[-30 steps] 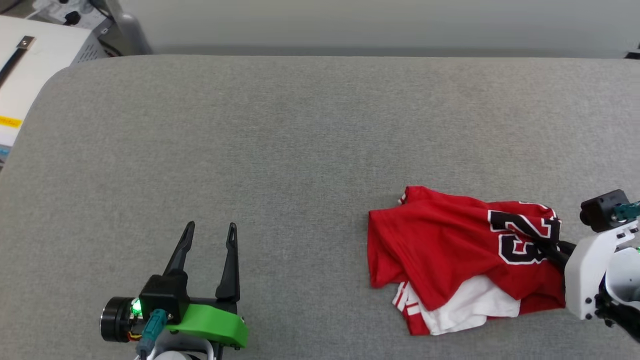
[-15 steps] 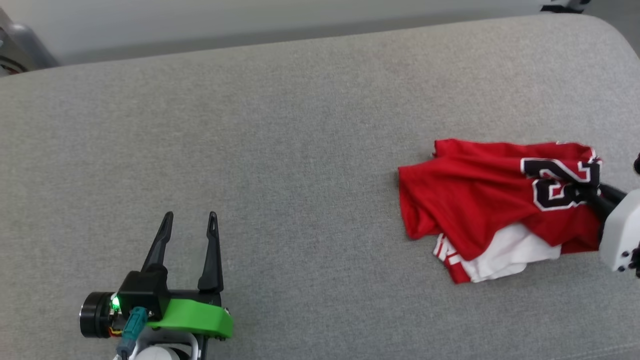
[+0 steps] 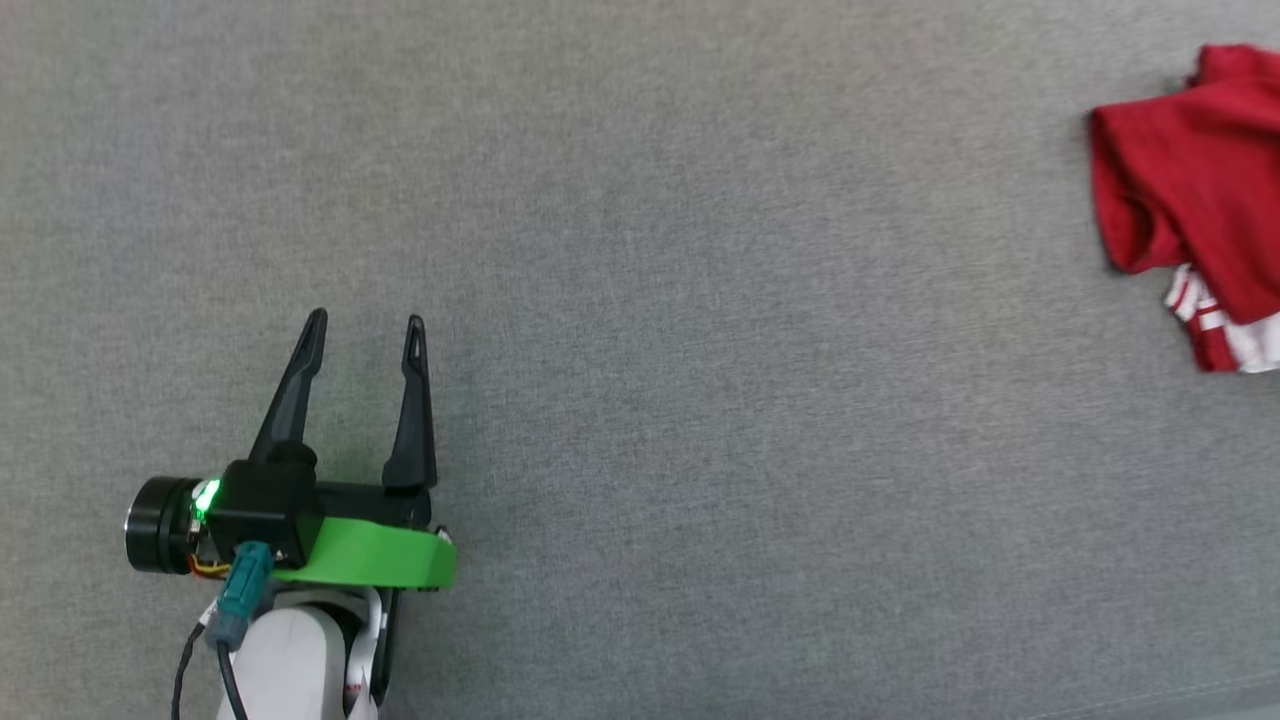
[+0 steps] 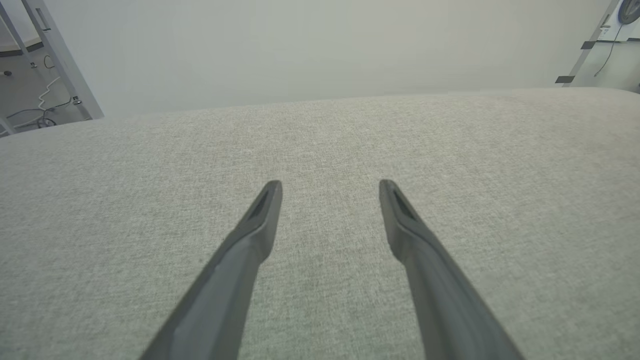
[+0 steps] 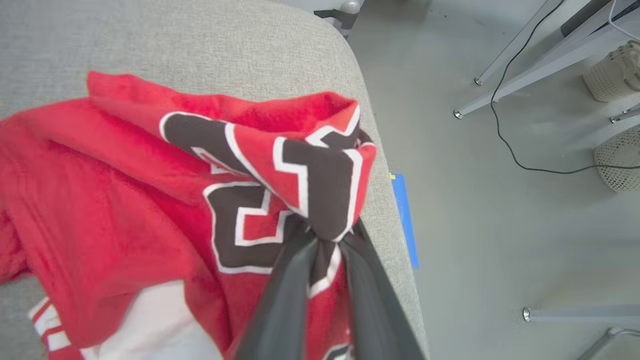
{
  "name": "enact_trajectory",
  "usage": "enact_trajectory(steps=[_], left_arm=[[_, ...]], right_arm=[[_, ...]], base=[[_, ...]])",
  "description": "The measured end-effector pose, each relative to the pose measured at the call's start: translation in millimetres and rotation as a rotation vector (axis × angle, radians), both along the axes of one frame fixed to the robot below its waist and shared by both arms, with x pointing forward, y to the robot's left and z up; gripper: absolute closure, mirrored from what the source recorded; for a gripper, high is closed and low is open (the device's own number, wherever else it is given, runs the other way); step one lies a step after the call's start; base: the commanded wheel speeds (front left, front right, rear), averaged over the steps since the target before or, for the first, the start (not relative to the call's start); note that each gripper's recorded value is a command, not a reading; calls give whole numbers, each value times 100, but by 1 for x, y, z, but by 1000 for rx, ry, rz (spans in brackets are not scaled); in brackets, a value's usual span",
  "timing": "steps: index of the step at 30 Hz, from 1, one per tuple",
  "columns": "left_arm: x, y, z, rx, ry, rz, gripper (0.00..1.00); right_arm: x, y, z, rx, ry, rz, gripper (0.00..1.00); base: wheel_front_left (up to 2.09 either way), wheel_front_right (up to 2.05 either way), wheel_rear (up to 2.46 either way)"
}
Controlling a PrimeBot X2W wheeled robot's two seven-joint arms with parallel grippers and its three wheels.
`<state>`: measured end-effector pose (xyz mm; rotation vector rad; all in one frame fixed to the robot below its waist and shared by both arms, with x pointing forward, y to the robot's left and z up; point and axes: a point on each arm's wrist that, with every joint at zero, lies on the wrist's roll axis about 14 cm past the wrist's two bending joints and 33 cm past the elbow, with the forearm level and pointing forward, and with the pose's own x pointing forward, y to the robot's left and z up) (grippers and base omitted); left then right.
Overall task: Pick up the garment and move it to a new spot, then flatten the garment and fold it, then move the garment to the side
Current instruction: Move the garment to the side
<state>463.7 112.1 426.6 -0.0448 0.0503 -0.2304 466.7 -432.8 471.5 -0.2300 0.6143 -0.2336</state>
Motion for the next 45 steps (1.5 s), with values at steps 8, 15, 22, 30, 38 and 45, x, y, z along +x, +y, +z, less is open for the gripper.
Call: enact_trajectory(steps=[8, 15, 22, 30, 38, 45], left_arm=[[8, 10, -23, 9, 40, 23, 0], [8, 18, -31, 25, 56, 40, 0], [4, 19, -11, 21, 20, 49, 0], [-22, 26, 13, 17, 1, 80, 0], [-47, 38, 39, 20, -40, 117, 0], [-66, 50, 59, 26, -82, 158, 0]], right_arm=[[13, -41, -25, -80, 89, -95, 100], [26, -49, -39, -85, 71, -136, 0], [27, -49, -7, -165, -92, -75, 0], [18, -27, 49, -207, -389, 26, 0], [22, 45, 108, -155, -687, 161, 0], [11, 148, 151, -71, -927, 323, 0]], base=[[0, 0, 0], [0, 0, 0], [0, 0, 0], [0, 0, 0], [0, 0, 0], [0, 0, 0]])
